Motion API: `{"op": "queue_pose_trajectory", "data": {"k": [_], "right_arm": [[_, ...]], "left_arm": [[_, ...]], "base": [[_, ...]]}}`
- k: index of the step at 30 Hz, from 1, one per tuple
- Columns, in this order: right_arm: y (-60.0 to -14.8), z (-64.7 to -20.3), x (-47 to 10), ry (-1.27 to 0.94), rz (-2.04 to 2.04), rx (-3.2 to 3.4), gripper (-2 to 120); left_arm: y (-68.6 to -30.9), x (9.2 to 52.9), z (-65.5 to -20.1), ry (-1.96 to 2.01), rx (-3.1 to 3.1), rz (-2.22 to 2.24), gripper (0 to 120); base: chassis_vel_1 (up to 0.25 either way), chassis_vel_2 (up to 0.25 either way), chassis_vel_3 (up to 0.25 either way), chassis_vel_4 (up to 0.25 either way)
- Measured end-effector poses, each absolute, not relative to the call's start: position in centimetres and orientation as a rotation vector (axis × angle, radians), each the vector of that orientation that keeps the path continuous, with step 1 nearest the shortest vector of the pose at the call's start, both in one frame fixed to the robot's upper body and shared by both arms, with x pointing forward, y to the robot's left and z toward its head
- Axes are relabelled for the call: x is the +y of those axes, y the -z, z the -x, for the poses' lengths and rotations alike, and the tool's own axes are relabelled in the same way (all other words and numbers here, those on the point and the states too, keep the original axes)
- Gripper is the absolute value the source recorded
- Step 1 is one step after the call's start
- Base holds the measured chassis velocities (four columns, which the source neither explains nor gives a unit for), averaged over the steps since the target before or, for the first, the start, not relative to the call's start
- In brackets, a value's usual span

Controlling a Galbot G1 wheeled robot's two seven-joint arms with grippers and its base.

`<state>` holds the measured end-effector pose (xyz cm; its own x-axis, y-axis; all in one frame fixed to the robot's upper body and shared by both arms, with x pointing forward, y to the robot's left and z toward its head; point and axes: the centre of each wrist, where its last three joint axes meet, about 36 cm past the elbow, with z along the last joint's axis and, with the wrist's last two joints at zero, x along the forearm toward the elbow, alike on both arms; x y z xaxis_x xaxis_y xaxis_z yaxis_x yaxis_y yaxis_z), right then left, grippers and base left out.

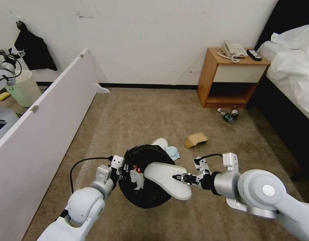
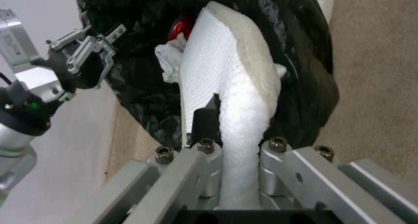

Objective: Pick up the trash bin, then pick up the garbage from the floor and place it into the trash bin.

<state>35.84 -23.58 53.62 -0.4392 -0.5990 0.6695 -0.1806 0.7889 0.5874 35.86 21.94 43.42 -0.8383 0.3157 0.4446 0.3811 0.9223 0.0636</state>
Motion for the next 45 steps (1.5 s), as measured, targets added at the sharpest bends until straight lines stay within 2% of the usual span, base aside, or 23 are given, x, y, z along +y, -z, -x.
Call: {"op": "queue_pose_trajectory", "data": {"k": [45], "right_arm": [[-51.4,-36.8,-19.8,0.528,-0.608,-1.957,8]], "left_arm": [[-45.2,22.4,-32.3,0.153,-2.651,0.565,0]], "base": [[0.0,0.0,0.0,0.0]]}}
